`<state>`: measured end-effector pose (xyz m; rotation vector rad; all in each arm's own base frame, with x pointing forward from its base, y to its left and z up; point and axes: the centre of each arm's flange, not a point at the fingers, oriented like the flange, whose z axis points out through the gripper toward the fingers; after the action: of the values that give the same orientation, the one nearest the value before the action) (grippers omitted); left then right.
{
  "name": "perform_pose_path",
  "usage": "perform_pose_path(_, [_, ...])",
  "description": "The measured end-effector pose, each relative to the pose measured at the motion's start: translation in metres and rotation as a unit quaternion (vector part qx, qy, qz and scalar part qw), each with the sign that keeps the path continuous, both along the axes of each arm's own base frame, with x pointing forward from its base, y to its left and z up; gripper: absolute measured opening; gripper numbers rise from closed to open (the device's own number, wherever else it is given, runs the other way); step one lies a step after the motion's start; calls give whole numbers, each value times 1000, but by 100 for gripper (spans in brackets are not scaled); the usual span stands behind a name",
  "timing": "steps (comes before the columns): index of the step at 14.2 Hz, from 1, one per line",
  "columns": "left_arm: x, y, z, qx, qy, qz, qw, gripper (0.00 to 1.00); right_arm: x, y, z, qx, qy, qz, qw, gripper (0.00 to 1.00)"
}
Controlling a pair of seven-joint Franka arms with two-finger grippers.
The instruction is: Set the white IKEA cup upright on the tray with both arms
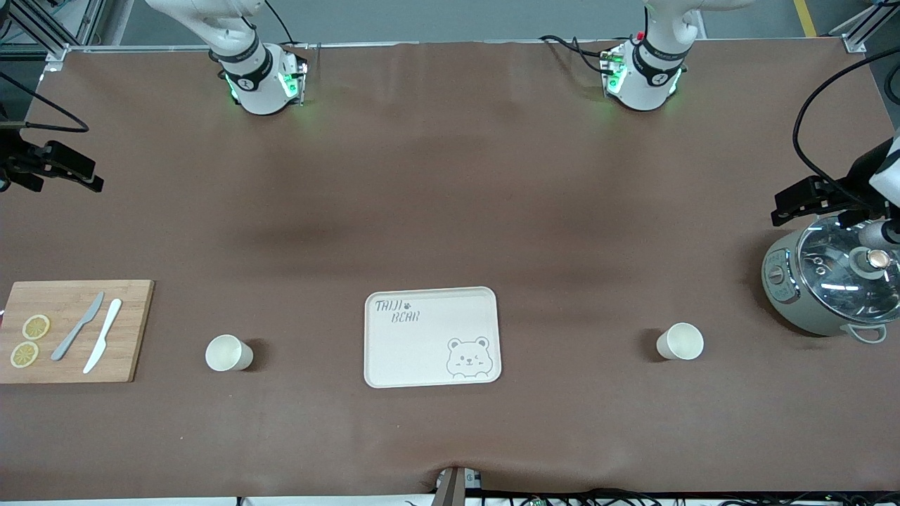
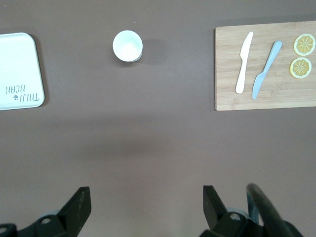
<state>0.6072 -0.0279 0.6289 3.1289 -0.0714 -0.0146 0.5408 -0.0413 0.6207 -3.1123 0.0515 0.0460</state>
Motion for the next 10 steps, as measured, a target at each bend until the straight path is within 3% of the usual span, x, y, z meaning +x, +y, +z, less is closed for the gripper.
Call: perform_pose_path(10, [4,1,-9,2,7,1,1000,100,0,0,1,0,-2,-1,1000,100])
